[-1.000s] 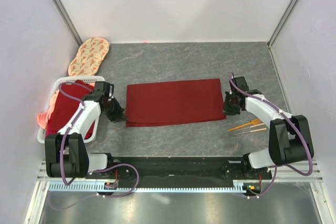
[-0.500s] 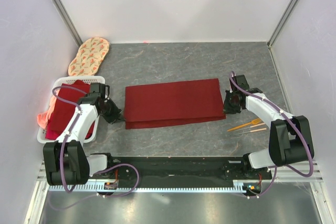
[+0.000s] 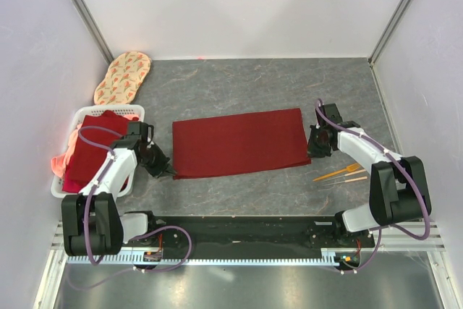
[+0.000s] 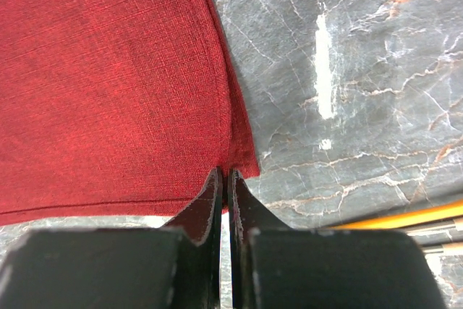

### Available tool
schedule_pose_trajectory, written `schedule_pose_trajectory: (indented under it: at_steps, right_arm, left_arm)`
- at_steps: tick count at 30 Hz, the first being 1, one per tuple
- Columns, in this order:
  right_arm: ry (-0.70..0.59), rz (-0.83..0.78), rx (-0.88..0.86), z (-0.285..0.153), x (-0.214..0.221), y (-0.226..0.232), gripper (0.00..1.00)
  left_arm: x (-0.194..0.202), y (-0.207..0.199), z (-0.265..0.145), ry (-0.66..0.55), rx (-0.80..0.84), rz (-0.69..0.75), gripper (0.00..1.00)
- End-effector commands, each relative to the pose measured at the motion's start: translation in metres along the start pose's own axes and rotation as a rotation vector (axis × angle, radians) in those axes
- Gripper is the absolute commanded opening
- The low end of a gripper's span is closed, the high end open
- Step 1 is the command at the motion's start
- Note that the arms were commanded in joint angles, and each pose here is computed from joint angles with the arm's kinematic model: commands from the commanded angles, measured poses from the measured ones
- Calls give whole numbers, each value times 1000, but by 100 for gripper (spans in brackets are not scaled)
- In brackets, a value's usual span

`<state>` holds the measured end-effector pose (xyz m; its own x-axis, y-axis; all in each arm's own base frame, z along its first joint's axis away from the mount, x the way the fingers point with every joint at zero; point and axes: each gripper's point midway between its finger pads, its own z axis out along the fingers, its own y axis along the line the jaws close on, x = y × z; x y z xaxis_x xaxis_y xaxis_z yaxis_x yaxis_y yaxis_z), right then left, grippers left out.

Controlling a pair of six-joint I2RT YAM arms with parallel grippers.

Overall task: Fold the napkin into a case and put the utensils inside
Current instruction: Fold and flatten the napkin at the center of the board.

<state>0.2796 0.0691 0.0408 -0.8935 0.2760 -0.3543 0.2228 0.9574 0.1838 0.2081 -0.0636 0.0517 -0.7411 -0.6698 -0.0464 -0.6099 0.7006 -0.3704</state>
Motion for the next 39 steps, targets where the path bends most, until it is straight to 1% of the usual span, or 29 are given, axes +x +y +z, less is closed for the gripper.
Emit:
schedule_pose_trajectory:
  at_steps: [1,15,19,22,23,25,26,27,28,29,30,31,32,34,35,37,38,39]
  right_arm:
    - [-18,-8,15,8,-6,-2,6]
    - [-11,-5,28,12,-4,-5,7]
    - [1,-2,28,14,-1,-5,8]
    - [5,0,27,15,1,-6,11]
    - [4,-3,26,15,1,-5,14]
    - [-2,-3,24,14,-1,-5,16]
    - [-2,-5,23,14,-1,-5,20]
    - [-11,-6,18,12,-4,-4,23]
    - [-12,-12,17,11,-4,-3,26]
    - [-16,-13,15,9,-6,-3,32]
    - [-23,-17,12,6,-8,-2,35]
    - [-19,-26,14,3,-6,-2,38]
    - [-26,-28,14,0,-9,-2,43]
    - [-37,-42,21,-9,-10,-4,50]
    - [-55,-52,35,-13,-14,-6,55]
    - [-81,-54,45,-22,-17,-8,61]
    - [-94,-55,41,-26,-21,-7,64]
    - [-97,-51,18,-28,-21,-2,66]
  left_arm:
    - [-2,12,10,-14,-50,-51,2]
    - [-2,26,22,3,-116,-51,2]
    - [5,29,27,51,-128,-63,2]
    - [7,31,30,67,-142,-65,2]
    - [9,31,31,78,-138,-69,2]
    - [9,26,30,91,-120,-60,11]
    - [11,26,28,106,-120,-65,16]
    - [8,22,24,100,-118,-60,27]
    - [7,22,22,95,-120,-62,32]
    - [8,20,17,101,-111,-70,35]
    - [7,16,13,92,-95,-72,43]
    - [6,12,6,71,-72,-73,53]
    - [6,8,0,62,-55,-75,54]
    - [5,0,-15,31,-17,-74,54]
    - [4,-2,-20,14,-9,-72,54]
    - [1,-9,-32,-16,16,-63,53]
    - [0,-14,-39,-36,48,-58,51]
    - [-2,-19,-42,-53,74,-58,47]
